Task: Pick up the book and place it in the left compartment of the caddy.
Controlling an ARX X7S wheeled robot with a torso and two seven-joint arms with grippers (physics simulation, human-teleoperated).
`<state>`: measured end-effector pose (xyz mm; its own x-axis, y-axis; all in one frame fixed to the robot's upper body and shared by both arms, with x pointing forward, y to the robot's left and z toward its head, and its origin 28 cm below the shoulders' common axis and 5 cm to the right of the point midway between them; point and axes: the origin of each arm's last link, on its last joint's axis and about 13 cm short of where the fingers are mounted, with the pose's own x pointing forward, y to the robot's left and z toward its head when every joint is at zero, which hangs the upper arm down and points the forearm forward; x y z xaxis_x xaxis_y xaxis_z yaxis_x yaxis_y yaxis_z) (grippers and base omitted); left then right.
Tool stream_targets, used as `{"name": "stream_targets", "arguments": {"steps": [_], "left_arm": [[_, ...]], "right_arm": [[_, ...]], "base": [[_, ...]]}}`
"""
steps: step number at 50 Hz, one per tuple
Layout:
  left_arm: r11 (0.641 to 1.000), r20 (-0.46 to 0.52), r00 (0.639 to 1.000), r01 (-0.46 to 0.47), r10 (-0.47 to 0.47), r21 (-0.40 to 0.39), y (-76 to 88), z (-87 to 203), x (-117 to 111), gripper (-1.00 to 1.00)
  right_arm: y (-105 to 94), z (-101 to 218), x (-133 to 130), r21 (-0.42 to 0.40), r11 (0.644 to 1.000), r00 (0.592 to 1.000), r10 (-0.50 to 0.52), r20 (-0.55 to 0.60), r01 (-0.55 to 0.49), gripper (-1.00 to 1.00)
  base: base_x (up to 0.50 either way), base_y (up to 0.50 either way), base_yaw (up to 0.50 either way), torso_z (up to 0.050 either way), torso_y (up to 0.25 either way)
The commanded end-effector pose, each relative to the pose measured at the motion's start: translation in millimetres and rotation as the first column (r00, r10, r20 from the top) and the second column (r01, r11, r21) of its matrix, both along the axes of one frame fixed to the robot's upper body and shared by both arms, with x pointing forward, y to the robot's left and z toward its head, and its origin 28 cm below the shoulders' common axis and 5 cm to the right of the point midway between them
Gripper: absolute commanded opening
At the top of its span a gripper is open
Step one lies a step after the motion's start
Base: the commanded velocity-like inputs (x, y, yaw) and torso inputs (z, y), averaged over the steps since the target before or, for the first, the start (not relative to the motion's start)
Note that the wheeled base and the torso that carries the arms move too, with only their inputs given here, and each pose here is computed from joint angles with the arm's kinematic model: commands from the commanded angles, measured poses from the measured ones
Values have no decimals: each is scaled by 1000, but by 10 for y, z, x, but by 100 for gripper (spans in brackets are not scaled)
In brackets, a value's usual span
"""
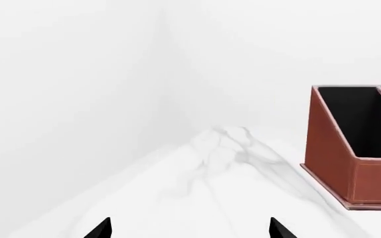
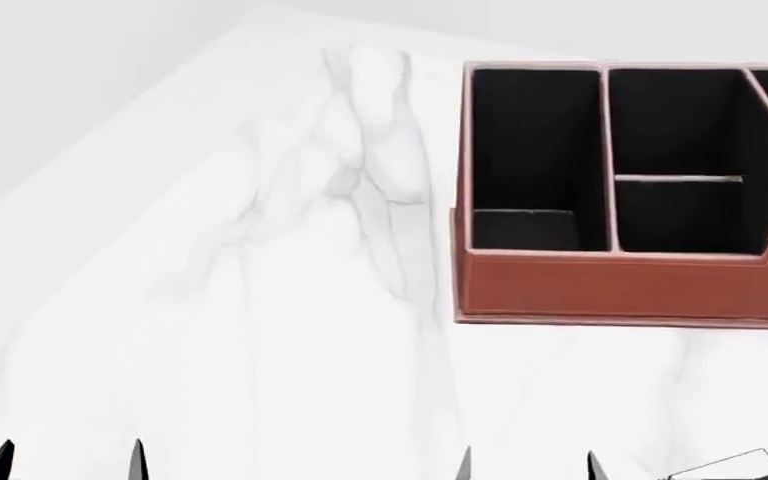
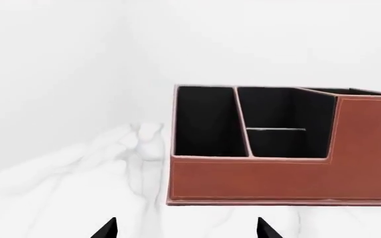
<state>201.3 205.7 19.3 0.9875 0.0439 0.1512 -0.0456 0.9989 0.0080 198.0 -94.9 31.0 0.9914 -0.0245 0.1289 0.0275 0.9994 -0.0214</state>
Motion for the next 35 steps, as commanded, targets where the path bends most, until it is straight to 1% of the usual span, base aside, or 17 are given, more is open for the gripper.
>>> {"name": "stream_targets", "arguments": {"steps": [1, 11, 14, 30, 31, 32, 33, 34, 35], "left_arm": [[1000, 2, 1000, 1, -1, -2, -3, 9, 1, 100], [1000, 3, 1000, 1, -1, -3, -6, 20, 2, 100], [1000, 2, 1000, 2, -2, -3, -7, 20, 3, 100], [1000, 3, 1000, 0, 0, -5, -4, 23, 2, 100], [1000, -3, 1000, 12, -12, -1, -20, 7, -9, 100], [1000, -4, 1000, 11, -11, 0, -20, 6, -10, 100], [1000, -4, 1000, 12, -12, -1, -21, 6, -14, 100], [1000, -4, 1000, 13, -13, -1, -21, 5, -17, 100], [1000, -4, 1000, 13, -13, -1, -21, 4, -19, 100]], "right_arm": [[-15, 14, -3, 14, 1000, 1000, -8, 11, 8, 100], [-18, 18, -5, 13, 1000, 1000, -12, 17, 12, 100], [-17, 10, -1, 13, 1000, 1000, -29, 9, 28, 100], [-14, 13, 1, 10, 999, 999, -41, 7, 41, 100], [-4, 128, -57, 16, 935, 935, -354, -5, 354, 100], [-118, 135, -55, -41, 832, 833, -552, 41, 553, 100], [-92, 153, -73, -19, 753, 753, -656, 46, 657, 100], [-89, 160, -76, 3, 655, 654, -754, 52, 755, 100], [-88, 165, -79, 14, 535, 534, -844, 55, 845, 100]], "base": [[468, 176, 0, 0, 0], [468, 176, 0, 0, 0], [468, 176, 0, 0, 5], [0, 0, 0, 0, 0], [0, 0, 0, 0, 0], [0, 0, 0, 0, 0], [0, 0, 0, 0, 0], [0, 0, 0, 0, 0], [0, 0, 0, 0, 0]]}}
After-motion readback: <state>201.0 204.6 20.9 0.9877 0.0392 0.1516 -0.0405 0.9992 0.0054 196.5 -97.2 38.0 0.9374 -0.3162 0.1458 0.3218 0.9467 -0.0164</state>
